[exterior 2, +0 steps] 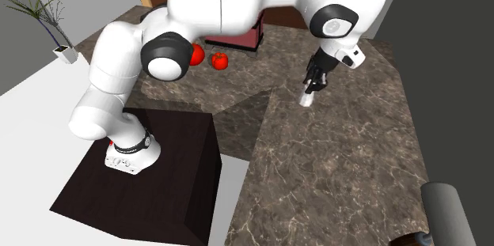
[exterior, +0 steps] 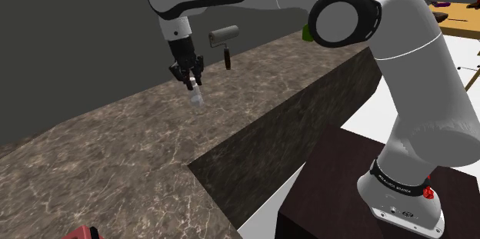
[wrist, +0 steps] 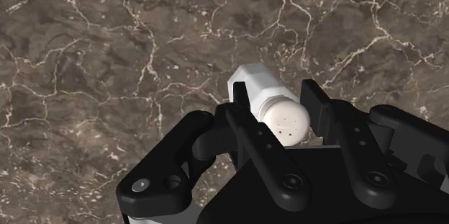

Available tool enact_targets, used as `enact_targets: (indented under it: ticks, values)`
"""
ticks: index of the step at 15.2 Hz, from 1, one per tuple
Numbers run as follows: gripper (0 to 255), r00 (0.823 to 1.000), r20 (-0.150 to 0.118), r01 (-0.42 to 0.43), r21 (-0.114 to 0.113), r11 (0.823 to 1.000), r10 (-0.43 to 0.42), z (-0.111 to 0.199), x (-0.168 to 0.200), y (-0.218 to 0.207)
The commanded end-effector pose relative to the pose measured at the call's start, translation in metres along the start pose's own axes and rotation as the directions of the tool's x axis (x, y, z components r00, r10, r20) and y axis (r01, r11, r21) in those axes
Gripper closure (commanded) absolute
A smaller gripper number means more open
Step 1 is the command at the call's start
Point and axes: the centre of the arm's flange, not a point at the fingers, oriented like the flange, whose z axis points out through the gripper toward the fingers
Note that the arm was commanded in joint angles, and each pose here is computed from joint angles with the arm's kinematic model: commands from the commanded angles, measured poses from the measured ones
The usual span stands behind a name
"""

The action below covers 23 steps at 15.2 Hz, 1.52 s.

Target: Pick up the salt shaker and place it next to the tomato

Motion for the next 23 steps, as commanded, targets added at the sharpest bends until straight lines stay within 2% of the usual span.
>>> enact_targets:
  ticks: [1,8,23]
  values:
    - [255,1.0,0.0,0.0,0.0,1.0,0.0,-0.011,-0.002,0.0]
    - [255,1.0,0.0,0.0,0.0,1.0,0.0,-0.045,-0.01,-0.003]
    - [255,1.0,0.0,0.0,0.0,1.0,0.0,-0.021,-0.135,-0.155]
